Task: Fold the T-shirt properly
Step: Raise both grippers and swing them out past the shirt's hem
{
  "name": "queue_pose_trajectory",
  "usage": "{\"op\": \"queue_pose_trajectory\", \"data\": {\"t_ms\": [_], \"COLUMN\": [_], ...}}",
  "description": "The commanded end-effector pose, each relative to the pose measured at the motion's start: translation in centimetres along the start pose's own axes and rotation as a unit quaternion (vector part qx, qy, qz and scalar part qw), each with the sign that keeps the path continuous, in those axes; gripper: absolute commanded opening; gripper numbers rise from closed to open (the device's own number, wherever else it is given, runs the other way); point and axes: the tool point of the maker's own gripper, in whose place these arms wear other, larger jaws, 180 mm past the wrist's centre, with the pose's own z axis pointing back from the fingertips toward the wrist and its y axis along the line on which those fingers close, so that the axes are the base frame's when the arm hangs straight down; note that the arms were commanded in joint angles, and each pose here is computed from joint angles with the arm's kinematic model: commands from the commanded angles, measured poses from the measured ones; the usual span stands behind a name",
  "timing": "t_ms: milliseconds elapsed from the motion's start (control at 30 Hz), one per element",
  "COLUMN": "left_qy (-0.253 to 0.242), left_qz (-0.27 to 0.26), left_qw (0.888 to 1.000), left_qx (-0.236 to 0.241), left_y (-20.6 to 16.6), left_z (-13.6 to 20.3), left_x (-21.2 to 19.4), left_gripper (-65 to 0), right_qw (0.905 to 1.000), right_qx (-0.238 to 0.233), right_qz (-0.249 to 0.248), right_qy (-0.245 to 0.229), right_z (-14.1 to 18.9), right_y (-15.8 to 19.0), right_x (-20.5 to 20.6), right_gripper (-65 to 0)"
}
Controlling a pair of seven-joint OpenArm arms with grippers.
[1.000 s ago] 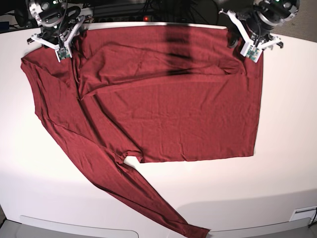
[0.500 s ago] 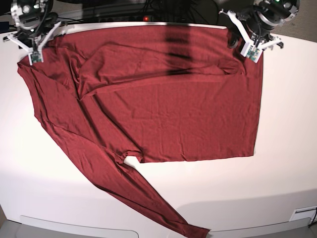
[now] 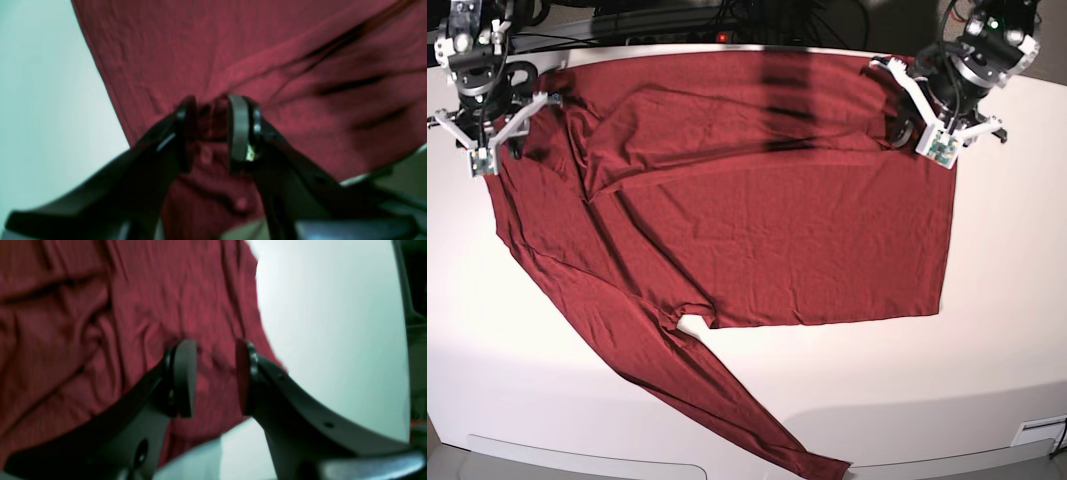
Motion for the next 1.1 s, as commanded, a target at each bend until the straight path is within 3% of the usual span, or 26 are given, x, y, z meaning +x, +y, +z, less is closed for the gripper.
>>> {"op": "queue_pose_trajectory", "data": {"t_ms": [0, 133, 333, 400, 567, 933, 1067], "left_qy": [-0.037, -0.087, -0.095, -0.094, -0.090, -0.108, -0.118], "left_qz": [-0.009, -0.014, -0.016, -0.022, -0.038, -0.036, -0.036], "left_qw": [0.999, 0.996, 0.995, 0.995, 0.995, 0.993, 0.992], "left_qx": [0.001, 0.000, 0.000, 0.004, 0.015, 0.012, 0.012], "left_y": [0.1, -0.2, -0.3, -0.2, 0.2, 0.0, 0.0], "left_z": [0.5, 1.2, 1.5, 1.5, 1.5, 1.7, 1.7], "left_x": [2.0, 4.5, 5.1, 5.1, 4.9, 5.5, 5.8], "left_gripper": [-49.1, -49.1, -48.5, -44.2, -19.1, -19.5, -19.6], "right_qw": [0.9994, 0.9993, 0.9994, 0.9993, 0.9992, 0.9991, 0.9964], "right_qx": [-0.009, -0.014, -0.017, -0.016, -0.013, -0.011, 0.013], "right_qz": [0.004, -0.002, -0.017, -0.023, -0.030, -0.035, -0.076], "right_qy": [-0.033, -0.034, -0.025, -0.024, -0.023, -0.023, -0.034], "right_z": [0.2, -0.2, -0.6, -0.6, -0.6, -0.6, -0.6], "right_y": [-0.7, -1.0, -0.9, -0.6, -0.3, -0.1, 1.3], "right_x": [1.7, 2.5, 2.9, 2.7, 2.6, 2.5, 2.7], "right_gripper": [-44.6, -44.6, -44.6, -42.9, -17.0, -17.3, -17.3]}}
